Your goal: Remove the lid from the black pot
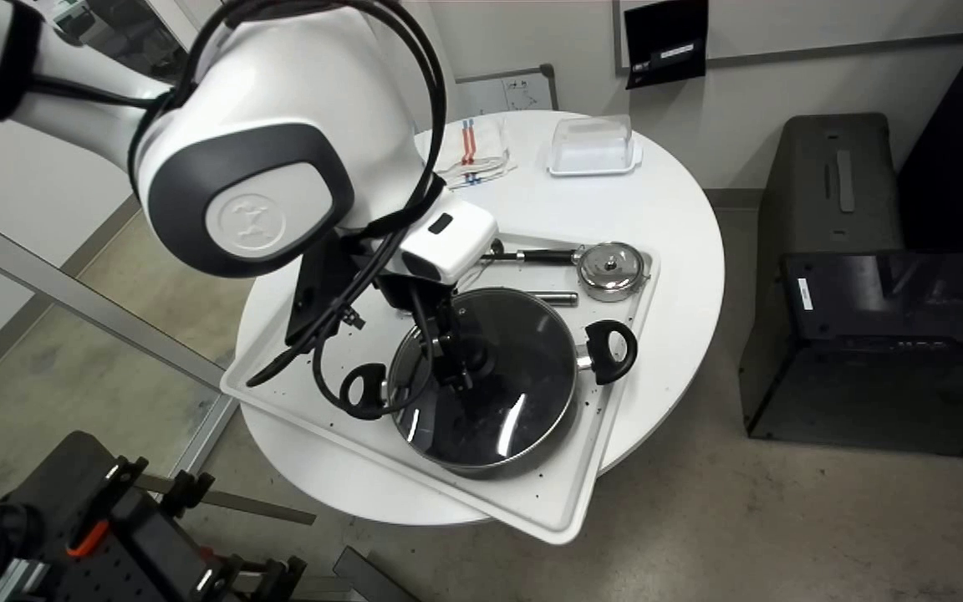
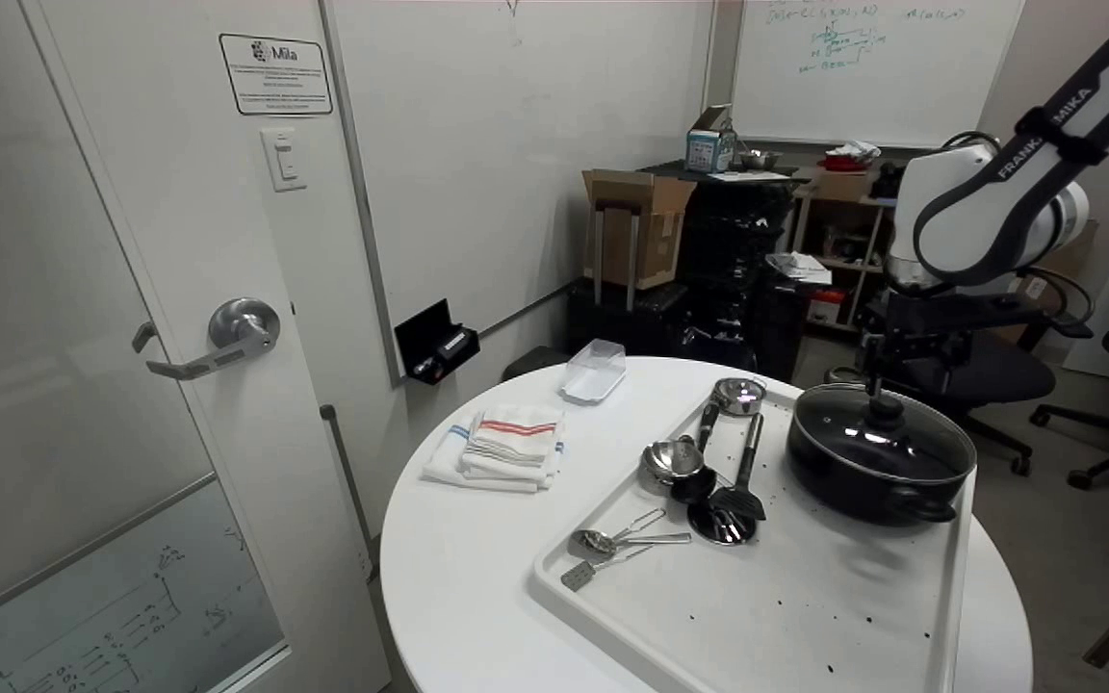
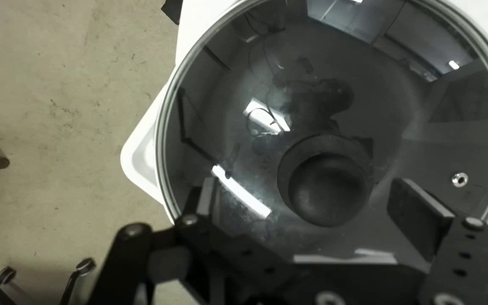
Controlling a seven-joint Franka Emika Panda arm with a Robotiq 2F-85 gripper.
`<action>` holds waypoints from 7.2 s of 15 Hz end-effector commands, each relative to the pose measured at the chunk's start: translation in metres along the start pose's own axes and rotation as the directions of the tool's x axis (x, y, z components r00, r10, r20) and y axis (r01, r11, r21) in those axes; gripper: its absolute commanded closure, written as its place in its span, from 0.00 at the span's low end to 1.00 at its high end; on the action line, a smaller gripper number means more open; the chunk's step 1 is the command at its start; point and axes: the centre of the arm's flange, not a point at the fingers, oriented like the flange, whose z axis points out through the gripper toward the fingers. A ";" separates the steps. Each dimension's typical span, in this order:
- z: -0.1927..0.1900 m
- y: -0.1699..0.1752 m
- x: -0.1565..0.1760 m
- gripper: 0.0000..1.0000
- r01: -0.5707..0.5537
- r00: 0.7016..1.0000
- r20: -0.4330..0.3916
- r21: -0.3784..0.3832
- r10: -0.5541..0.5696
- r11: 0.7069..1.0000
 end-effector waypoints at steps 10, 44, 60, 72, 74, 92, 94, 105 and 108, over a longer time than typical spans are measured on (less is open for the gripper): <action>0.022 -0.026 0.019 0.00 -0.024 1.000 -0.005 0.014 0.024 1.000; -0.092 -0.047 -0.042 0.75 0.148 0.983 -0.128 0.108 -0.134 0.983; -0.084 -0.195 -0.199 0.75 0.640 0.749 -0.141 -0.101 -0.648 0.762; 0.019 -0.208 -0.297 0.75 0.824 0.514 -0.019 -0.270 -0.858 0.499; 0.024 -0.208 -0.300 0.75 0.831 0.504 -0.005 -0.268 -0.864 0.487; 0.056 -0.204 -0.178 0.75 0.863 0.494 -0.064 -0.084 -0.867 0.498; 0.060 -0.204 -0.180 0.75 0.870 0.482 -0.059 -0.080 -0.874 0.486; 0.078 -0.216 -0.204 0.75 0.900 0.423 -0.030 -0.102 -0.906 0.423; 0.080 -0.222 -0.203 0.75 0.902 0.417 -0.024 -0.112 -0.909 0.417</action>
